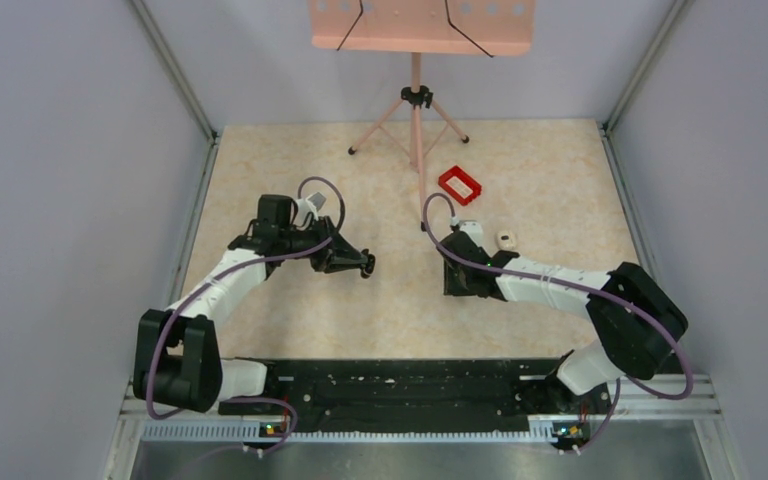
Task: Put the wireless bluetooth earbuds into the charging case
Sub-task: Move the right earbud to the center of the board, then pick up the right earbud from the center of the board.
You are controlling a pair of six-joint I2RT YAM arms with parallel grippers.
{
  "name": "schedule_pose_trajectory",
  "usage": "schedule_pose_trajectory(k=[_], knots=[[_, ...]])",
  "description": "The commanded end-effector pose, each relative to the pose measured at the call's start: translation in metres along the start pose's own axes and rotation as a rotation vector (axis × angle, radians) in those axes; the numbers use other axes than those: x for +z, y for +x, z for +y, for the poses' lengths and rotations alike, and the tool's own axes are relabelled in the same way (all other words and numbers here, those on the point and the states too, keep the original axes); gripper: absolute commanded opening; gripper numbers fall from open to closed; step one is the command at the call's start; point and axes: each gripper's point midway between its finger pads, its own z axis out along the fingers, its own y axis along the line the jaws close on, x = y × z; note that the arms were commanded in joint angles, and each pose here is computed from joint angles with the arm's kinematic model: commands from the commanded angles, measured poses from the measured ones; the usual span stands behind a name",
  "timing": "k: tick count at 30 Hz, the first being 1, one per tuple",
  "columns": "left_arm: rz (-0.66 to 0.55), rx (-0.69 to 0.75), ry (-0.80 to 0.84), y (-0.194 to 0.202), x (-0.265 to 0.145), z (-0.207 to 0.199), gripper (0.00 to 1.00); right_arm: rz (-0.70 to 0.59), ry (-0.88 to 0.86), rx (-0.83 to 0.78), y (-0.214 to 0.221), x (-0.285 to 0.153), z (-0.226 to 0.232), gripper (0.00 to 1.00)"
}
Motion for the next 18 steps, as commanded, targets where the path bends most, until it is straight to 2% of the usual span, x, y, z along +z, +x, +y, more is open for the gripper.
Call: schedule_pose_trajectory(k=[1,6,18], knots=[[-0.032,0.075,0.040,-0.013,-0.001,-0.020,0.00,0.008,-0.032,0.169,-0.010,-0.006,0.016,0.35],[-0.032,0.075,0.039,-0.012,0.000,-0.019,0.00,0.031,0.023,0.339,-0.005,0.000,0.013,0.36],[-0.033,0.080,0.047,-0.010,-0.001,-0.020,0.00,-0.014,0.121,0.416,-0.008,0.011,-0.004,0.34]])
